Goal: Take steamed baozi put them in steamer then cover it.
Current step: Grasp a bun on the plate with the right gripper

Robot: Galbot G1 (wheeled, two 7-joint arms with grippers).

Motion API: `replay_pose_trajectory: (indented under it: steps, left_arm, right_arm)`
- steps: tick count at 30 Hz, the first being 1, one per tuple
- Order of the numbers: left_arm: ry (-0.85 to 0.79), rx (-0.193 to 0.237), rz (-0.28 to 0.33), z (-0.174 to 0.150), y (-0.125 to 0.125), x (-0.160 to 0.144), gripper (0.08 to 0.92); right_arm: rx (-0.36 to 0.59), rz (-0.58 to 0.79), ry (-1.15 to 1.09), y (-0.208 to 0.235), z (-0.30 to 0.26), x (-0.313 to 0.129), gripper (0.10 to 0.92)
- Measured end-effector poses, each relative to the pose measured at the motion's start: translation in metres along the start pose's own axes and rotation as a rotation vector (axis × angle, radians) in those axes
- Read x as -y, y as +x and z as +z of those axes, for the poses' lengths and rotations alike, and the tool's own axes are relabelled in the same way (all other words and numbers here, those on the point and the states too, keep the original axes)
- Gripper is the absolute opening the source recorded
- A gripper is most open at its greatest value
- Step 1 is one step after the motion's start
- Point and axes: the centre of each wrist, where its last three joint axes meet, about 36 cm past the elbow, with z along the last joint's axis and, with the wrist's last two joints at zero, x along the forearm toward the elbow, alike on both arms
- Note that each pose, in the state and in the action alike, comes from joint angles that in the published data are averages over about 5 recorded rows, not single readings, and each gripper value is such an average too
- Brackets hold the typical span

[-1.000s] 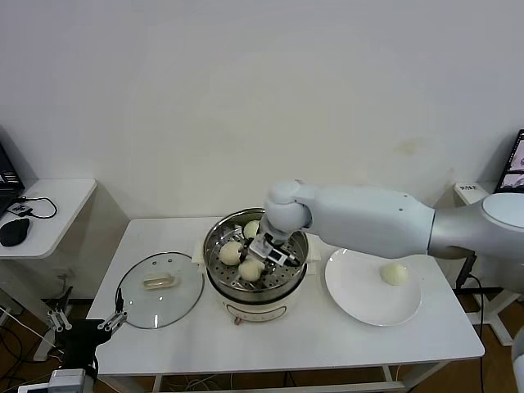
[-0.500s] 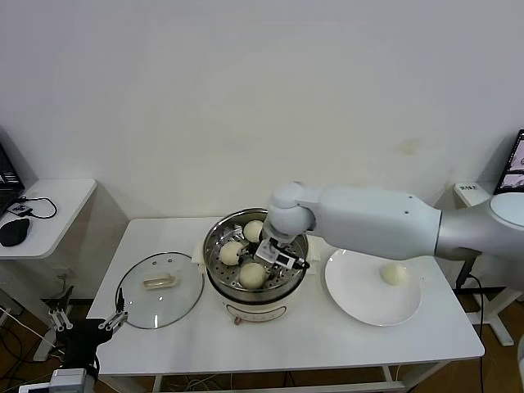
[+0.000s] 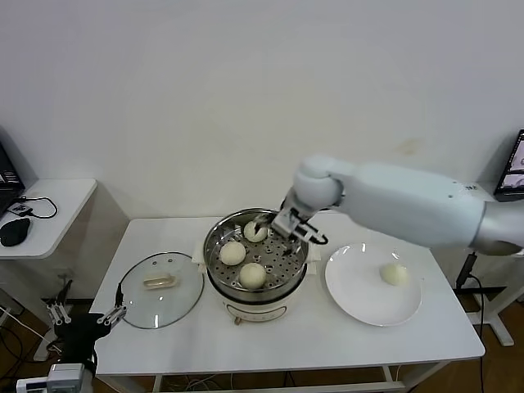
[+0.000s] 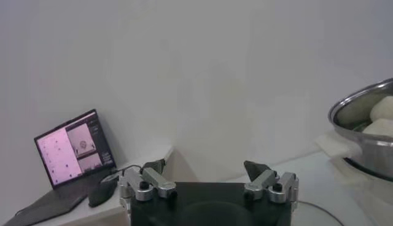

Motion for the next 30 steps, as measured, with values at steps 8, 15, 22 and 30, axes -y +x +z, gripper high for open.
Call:
replay_pose_trajectory:
  steps: [8,15,22,30]
  left_arm:
    - [-0.001,0.01,0.016,-0.002,-0.002,0.001,0.823]
    - [-0.005,0.016,0.031,-0.001,-0.005,0.004,0.823]
    - [-0.011,0.013,0.04,-0.002,-0.005,0.006,0.823]
    - [-0.018,0.0,0.041,0.0,-0.001,0.006,0.823]
  right_arm:
    - [-0.1,0.019,-0.267,0.033,0.054,-0.053,0.823]
    - [-0.162,0.006,-0.476,0.041,0.104,-0.123,0.823]
    - [-0.205,-0.027,-0.625,0.028,0.144,-0.188,0.823]
    - [-0.255,-0.076,-0.733,0.003,0.18,-0.246,0.823]
